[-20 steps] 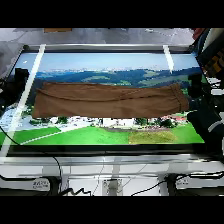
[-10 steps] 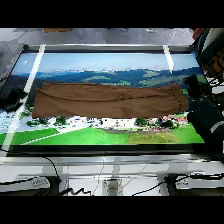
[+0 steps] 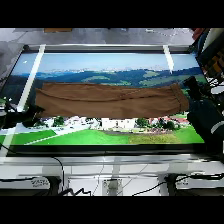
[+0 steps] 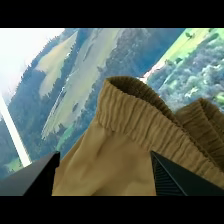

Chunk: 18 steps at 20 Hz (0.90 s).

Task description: Fold the clothes and pants, and hang the long-sleeved shirts on hangers.

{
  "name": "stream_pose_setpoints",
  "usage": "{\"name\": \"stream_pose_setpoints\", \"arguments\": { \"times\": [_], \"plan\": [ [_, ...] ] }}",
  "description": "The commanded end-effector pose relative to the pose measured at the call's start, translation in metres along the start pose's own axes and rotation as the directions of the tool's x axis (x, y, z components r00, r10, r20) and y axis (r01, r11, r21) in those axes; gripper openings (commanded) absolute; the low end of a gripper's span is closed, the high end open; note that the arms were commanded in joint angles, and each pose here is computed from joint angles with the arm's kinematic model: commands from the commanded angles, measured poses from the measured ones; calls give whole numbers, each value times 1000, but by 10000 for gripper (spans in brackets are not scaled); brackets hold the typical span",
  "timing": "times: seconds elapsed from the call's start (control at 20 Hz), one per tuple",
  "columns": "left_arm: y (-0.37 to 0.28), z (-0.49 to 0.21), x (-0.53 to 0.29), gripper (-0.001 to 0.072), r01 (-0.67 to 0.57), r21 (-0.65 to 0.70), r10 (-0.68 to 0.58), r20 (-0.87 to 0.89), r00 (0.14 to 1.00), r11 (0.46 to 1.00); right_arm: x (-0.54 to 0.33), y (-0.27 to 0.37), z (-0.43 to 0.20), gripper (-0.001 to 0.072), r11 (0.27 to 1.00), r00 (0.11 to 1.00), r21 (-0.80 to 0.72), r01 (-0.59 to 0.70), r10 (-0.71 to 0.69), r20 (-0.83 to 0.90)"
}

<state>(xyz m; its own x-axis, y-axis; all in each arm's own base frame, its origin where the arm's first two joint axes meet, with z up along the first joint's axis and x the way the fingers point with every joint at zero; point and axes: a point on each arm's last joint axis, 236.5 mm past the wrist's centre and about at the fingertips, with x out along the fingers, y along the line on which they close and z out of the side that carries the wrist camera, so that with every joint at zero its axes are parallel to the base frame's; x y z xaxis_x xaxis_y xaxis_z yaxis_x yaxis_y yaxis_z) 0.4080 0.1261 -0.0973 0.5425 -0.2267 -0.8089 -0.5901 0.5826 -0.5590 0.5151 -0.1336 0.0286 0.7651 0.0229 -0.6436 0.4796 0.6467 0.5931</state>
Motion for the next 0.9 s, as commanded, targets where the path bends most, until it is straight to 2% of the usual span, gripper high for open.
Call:
{"name": "stream_pose_setpoints", "arguments": {
  "times": [0.0, 0.05, 0.1, 0.15, 0.2, 0.25, 0.3, 0.4, 0.45, 0.5, 0.55, 0.6, 0.65, 0.7, 0.85],
  "plan": [
    [-10, 22, 27, 702, -6, -21, 9, 149, 989, 1000, 0, 0, -4, 621, 999, 1000, -33, 1, -2, -16],
    [-17, 33, 29, 685, -11, 1, 11, 207, 978, 1000, 0, 1, -6, 621, 998, 1000, -68, -1, -1, -24],
    [-25, 42, 30, 590, -20, 32, 11, 252, 968, 999, 0, 3, -10, 621, 994, 999, -107, -6, 2, -39],
    [-36, 51, 29, 426, -24, 59, 5, 299, 954, 998, 0, 4, -14, 618, 989, 999, -145, -10, 2, -52],
    [-48, 61, 26, 232, -22, 82, -8, 339, 941, 996, 1, 6, -18, 617, 984, 998, -178, -17, 5, -65],
    [-60, 70, 22, 104, -15, 104, -24, 369, 929, 995, 1, 10, -23, 617, 980, 997, -196, -24, 9, -78],
    [-74, 79, 17, 13, -2, 125, -48, 392, 919, 992, 2, 13, -28, 617, 978, 996, -206, -31, 12, -90],
    [-105, 94, 2, 16, 20, 207, -106, 413, 905, 978, 3, 25, -39, 614, 969, 992, -240, -55, 26, -121],
    [-121, 98, -7, 16, 31, 259, -139, 408, 902, 965, 3, 39, -47, 575, 954, 989, -289, -82, 43, -140],
    [-138, 102, -18, 16, 42, 312, -173, 406, 897, 949, 4, 57, -53, 474, 935, 987, -338, -112, 66, -147],
    [-154, 102, -30, 16, 58, 354, -207, 398, 894, 933, 4, 79, -58, 292, 918, 986, -370, -142, 96, -140],
    [-172, 100, -43, 16, 79, 401, -245, 382, 891, 913, 4, 106, -59, 160, 900, 984, -402, -171, 138, -109],
    [-191, 96, -57, 16, 100, 450, -283, 359, 889, 887, 5, 136, -61, 133, 879, 980, -434, -197, 188, -64],
    [-209, 88, -70, 16, 119, 500, -317, 332, 888, 858, 5, 163, -65, 43, 860, 971, -458, -223, 237, -29],
    [-250, 61, -109, 16, 168, 617, -398, 256, 881, 769, 12, 241, -124, 40, 794, 933, -504, -341, 351, -80]
  ]
}}
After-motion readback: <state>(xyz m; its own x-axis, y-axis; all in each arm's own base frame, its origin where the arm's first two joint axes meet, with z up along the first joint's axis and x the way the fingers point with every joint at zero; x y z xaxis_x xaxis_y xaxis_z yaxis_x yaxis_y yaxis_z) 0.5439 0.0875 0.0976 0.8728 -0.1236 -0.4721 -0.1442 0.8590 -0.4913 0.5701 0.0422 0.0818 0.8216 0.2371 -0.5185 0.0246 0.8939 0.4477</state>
